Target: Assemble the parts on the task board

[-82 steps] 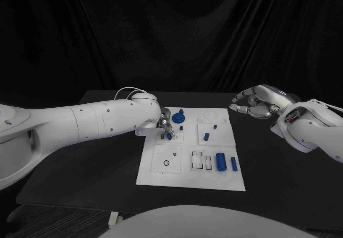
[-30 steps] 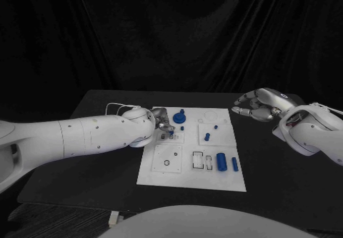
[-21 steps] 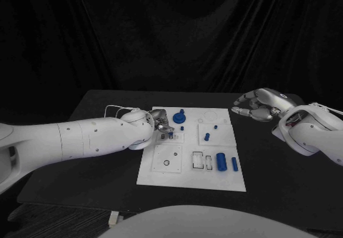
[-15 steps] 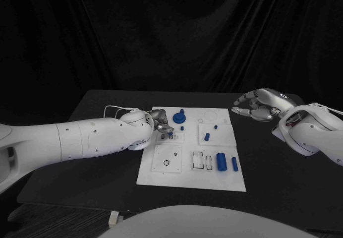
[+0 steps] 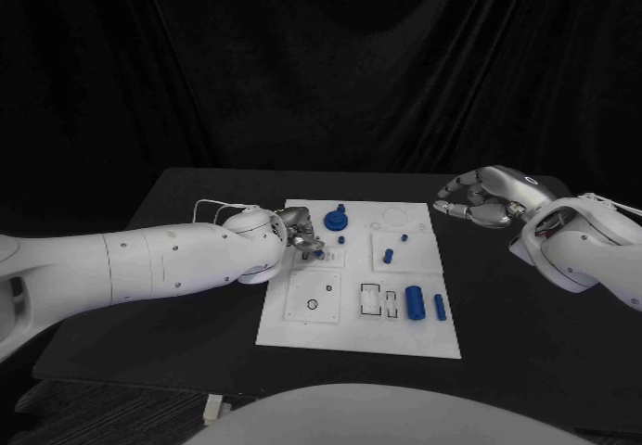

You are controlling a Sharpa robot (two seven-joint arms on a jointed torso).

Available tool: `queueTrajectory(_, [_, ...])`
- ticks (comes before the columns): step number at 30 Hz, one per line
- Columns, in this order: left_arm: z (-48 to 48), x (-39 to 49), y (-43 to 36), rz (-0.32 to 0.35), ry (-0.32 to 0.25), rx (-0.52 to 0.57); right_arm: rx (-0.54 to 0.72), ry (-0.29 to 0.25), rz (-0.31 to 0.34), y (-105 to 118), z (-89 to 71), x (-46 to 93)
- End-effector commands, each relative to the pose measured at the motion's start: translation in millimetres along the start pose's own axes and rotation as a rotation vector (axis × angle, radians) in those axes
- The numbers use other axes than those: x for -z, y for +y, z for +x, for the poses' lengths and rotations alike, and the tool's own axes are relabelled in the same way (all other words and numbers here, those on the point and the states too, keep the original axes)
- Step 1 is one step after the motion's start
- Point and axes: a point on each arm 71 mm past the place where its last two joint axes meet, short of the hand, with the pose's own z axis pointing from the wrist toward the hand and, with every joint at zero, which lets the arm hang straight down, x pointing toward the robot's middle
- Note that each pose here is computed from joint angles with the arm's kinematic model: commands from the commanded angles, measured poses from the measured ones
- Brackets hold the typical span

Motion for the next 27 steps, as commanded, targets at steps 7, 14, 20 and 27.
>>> queueTrajectory(7, [2.9, -0.8, -0.6, 0.017, 0.004, -0.003, 0.000, -0.007, 0.015, -1.2, 0.4, 0.8])
queueTrajectory(14, [4.0, -1.7, -1.4, 0.021, 0.003, -0.002, 0.000, -0.007, 0.014, -0.9, 0.5, 0.6])
queueTrajectory(20, [4.9, -2.2, -2.5, 0.025, 0.007, -0.004, 0.000, -0.008, 0.015, -1.2, 0.4, 0.8])
queueTrajectory(27, [6.0, -2.8, -3.9, 0.028, 0.014, -0.007, 0.000, -0.009, 0.015, -1.4, 0.1, 1.2])
